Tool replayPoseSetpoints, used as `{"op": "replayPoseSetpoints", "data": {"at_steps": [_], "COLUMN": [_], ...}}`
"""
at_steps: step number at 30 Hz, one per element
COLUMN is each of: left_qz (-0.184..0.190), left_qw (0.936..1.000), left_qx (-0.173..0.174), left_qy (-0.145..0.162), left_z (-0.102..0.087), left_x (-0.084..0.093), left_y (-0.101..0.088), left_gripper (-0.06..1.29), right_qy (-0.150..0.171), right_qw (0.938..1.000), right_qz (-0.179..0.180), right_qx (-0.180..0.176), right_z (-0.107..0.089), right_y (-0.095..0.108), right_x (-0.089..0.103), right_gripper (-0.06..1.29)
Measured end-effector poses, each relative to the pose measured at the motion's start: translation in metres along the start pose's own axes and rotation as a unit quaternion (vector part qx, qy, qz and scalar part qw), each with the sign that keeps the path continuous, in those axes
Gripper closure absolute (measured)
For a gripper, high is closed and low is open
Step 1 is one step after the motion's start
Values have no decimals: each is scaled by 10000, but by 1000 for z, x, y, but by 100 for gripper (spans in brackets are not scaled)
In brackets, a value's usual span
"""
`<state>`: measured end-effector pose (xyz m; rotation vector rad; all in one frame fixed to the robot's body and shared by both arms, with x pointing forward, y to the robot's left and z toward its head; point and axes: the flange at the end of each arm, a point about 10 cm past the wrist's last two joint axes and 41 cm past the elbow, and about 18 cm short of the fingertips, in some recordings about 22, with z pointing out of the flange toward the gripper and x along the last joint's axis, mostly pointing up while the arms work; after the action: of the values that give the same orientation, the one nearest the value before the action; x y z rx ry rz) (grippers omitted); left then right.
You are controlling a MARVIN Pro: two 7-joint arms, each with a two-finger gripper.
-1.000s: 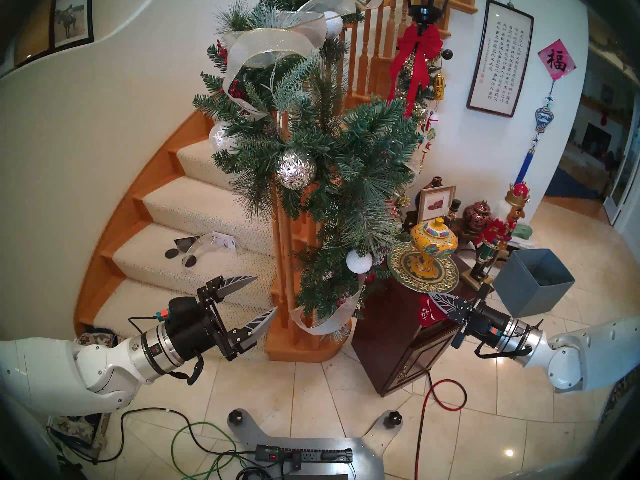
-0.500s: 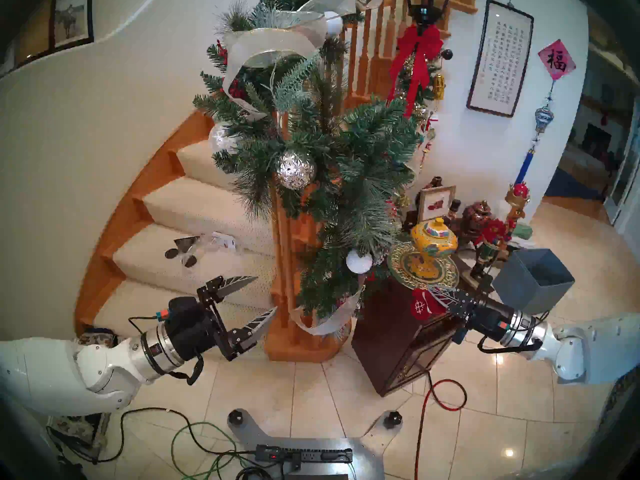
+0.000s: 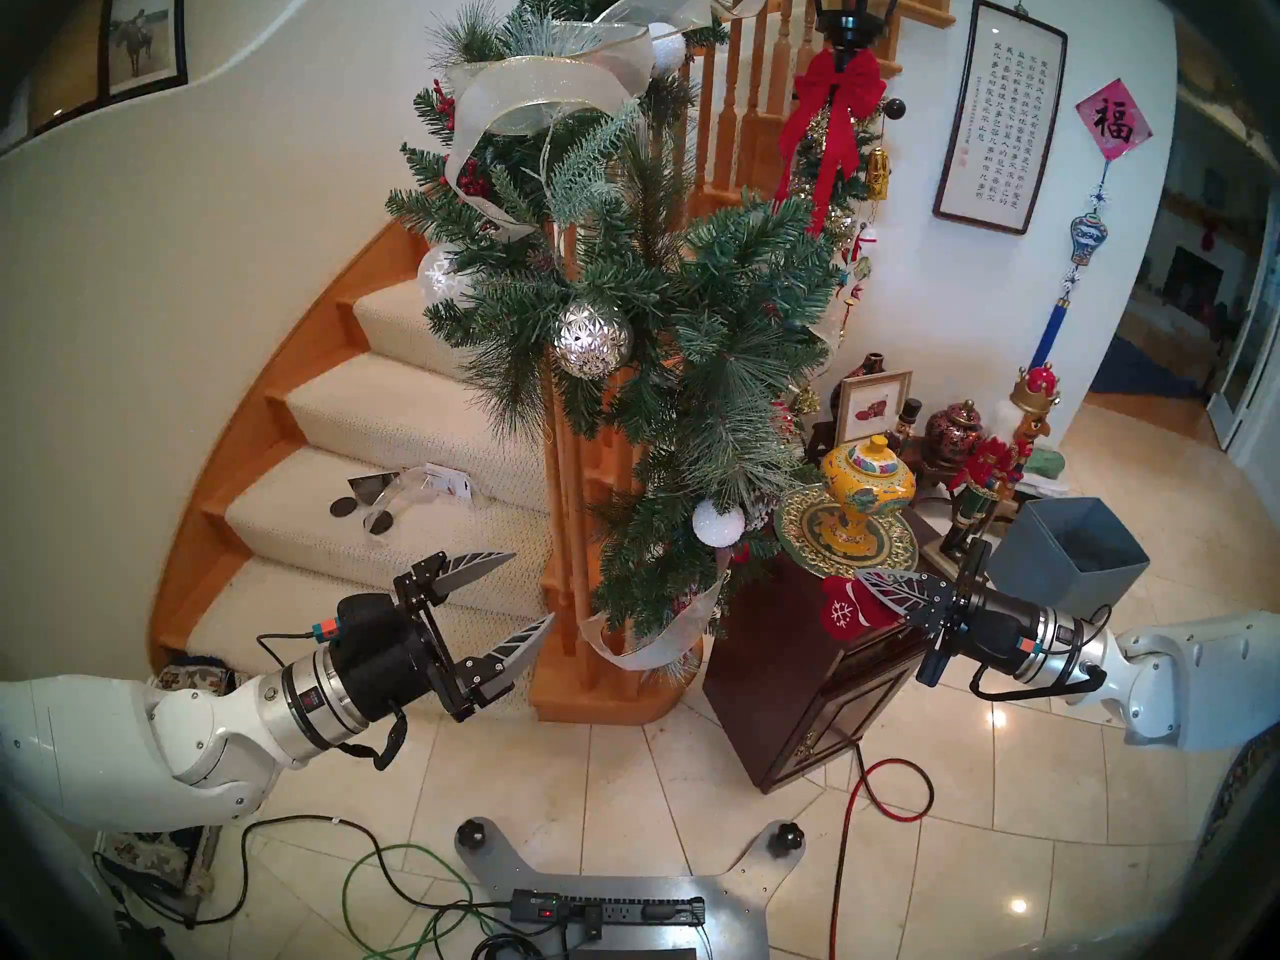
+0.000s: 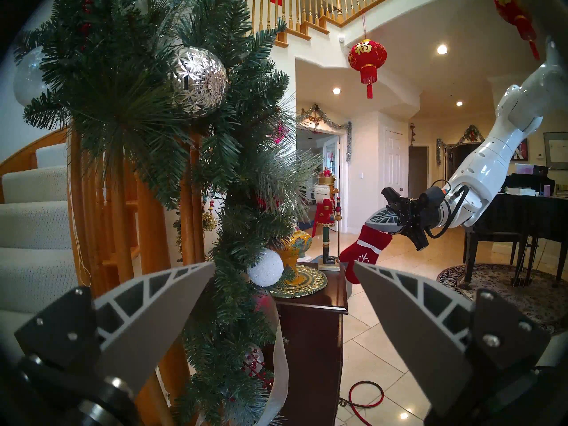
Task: Hang the ornament onto the Christmas-tree-style decoration
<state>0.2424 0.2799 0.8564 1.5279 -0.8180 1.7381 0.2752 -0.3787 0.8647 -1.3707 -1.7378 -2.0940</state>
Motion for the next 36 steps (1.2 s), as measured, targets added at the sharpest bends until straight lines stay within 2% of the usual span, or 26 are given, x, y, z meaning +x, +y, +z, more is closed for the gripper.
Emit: {"op": "replayPoseSetpoints", "data": {"at_steps": [11,24,36], "left_qz": [0,5,233], "left_qw": [10000,10000,9990], "left_qx": [0,-9,-372], "left_qy": [-1,-5,-115], "left_z": [0,0,12], "left_x": [0,0,6], "left_y": [0,0,-3], "left_gripper": [0,0,0], "right_qy": [44,-97,-127], "right_qw": [9995,9983,9974], "right_qz": [-227,-188,-135], "right_qx": [232,535,702], "right_z": [1,-8,-8], "right_y": [10,2,1], "right_x": [-1,-6,-6], "right_gripper": [127,127,127]}}
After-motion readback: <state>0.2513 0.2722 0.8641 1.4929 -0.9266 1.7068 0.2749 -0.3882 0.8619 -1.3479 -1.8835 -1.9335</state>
